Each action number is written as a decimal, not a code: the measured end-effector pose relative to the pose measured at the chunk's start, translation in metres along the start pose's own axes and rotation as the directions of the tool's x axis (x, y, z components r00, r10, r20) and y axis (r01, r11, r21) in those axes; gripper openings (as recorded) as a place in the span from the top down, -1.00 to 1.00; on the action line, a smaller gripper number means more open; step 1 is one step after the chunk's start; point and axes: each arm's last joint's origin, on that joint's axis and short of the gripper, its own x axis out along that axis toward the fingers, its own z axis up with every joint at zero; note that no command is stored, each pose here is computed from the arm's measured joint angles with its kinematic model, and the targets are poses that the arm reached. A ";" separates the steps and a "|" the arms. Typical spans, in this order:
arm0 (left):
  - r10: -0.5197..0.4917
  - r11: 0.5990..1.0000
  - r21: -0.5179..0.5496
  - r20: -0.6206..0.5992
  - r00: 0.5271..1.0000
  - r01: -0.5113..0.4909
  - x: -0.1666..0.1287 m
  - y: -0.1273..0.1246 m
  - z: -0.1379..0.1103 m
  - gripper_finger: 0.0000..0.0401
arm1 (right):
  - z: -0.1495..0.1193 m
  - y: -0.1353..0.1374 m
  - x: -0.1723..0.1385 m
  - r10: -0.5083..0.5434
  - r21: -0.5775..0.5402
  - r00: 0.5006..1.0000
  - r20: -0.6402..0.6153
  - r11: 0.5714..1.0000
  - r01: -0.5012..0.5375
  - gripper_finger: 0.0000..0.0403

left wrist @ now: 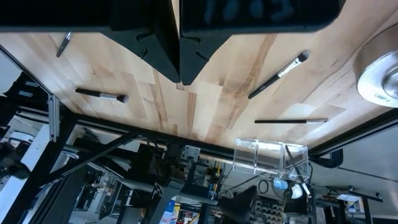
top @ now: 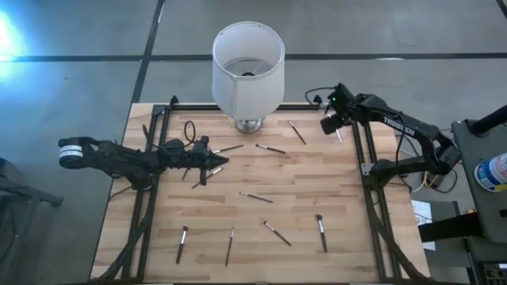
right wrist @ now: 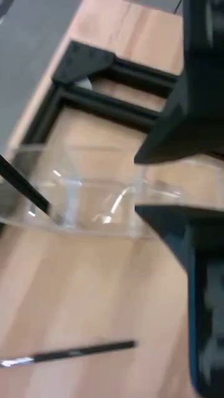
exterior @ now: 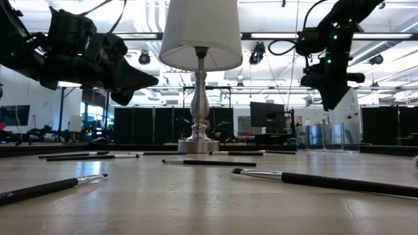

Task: Put items in baskets/containers
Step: Adjust the transparent organizer

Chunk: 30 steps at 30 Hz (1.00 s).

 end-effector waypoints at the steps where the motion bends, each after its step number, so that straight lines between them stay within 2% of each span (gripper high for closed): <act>1: 0.000 1.000 0.000 0.000 1.000 0.000 0.000 0.000 0.000 1.00 | -0.003 0.002 0.002 0.011 -0.013 1.000 -0.020 1.000 -0.012 0.71; 2: -0.001 1.000 0.000 0.000 1.000 0.001 0.000 0.000 0.000 1.00 | -0.006 0.003 0.005 0.019 -0.029 0.999 -0.039 0.999 -0.020 0.83; 4: -0.001 1.000 0.000 0.000 1.000 0.001 0.000 0.000 0.000 1.00 | -0.010 0.006 0.010 0.015 -0.049 0.998 -0.061 0.999 -0.018 0.91; 12: -0.002 1.000 0.006 0.000 1.000 0.002 0.000 0.000 0.000 1.00 | -0.015 0.010 0.032 -0.026 -0.078 0.989 -0.143 0.997 0.015 0.96; 16: -0.004 1.000 0.006 -0.001 1.000 0.005 0.000 0.000 0.000 1.00 | -0.013 0.014 0.038 0.028 -0.083 0.983 -0.180 0.996 -0.043 0.96; 22: -0.004 1.000 0.006 -0.001 1.000 0.005 0.000 0.000 0.000 1.00 | -0.006 0.019 0.037 0.144 -0.050 0.980 -0.139 0.987 -0.152 0.96; 30: -0.004 1.000 0.005 -0.001 1.000 0.004 0.000 0.000 0.000 1.00 | 0.004 0.021 0.031 0.169 -0.003 0.982 -0.086 0.985 -0.170 0.96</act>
